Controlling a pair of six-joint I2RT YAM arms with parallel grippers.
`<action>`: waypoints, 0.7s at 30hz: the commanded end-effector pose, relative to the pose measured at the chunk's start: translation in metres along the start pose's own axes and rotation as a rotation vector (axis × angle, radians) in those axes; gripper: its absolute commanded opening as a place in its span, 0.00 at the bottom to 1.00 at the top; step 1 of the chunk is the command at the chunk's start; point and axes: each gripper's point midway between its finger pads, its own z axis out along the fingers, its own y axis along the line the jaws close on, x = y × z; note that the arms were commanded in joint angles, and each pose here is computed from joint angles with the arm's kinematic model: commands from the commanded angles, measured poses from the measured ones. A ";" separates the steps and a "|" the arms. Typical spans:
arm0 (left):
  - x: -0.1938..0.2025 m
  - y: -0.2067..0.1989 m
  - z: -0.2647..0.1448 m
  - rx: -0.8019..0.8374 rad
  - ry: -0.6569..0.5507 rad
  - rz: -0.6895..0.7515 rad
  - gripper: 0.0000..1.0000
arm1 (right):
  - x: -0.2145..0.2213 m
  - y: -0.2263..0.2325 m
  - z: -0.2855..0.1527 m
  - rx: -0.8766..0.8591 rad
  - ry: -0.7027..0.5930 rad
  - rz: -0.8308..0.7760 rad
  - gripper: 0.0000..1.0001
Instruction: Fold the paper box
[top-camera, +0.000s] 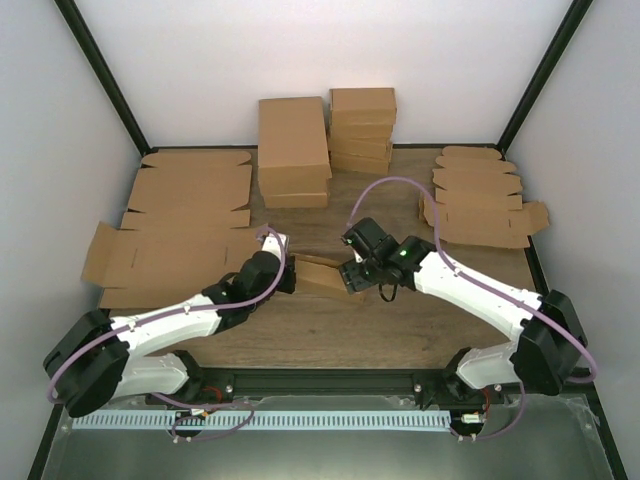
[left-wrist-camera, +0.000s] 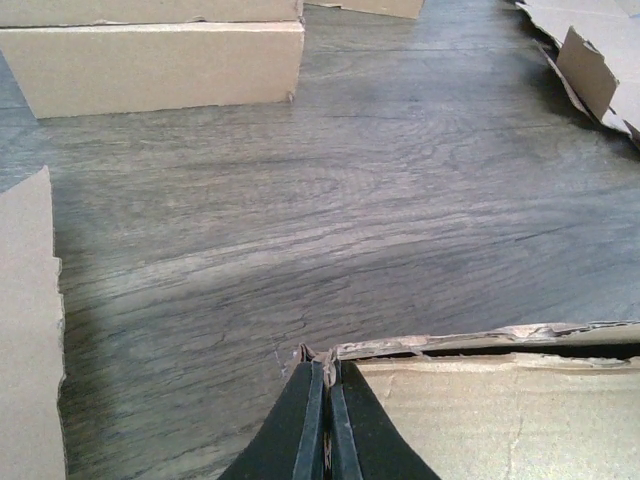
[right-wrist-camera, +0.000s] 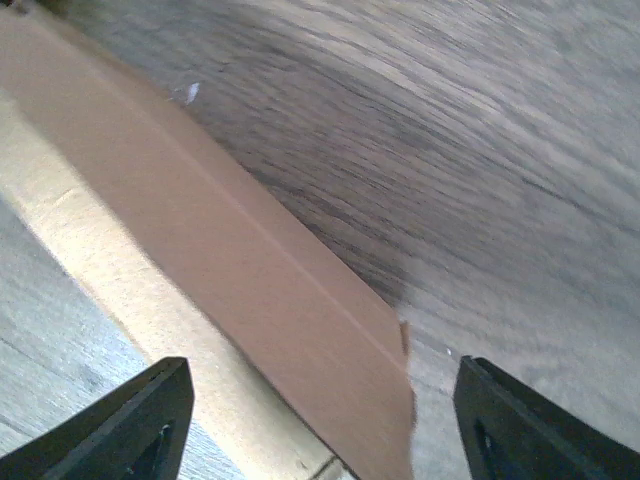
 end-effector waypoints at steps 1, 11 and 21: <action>0.028 0.005 0.002 -0.036 0.115 0.025 0.04 | -0.001 -0.028 -0.019 0.067 -0.004 0.175 0.70; 0.024 -0.009 0.003 -0.057 0.133 0.036 0.04 | 0.020 -0.033 -0.027 0.043 0.012 0.287 0.55; 0.022 -0.016 0.004 -0.057 0.129 0.048 0.04 | 0.037 -0.036 -0.009 0.064 0.048 0.305 0.46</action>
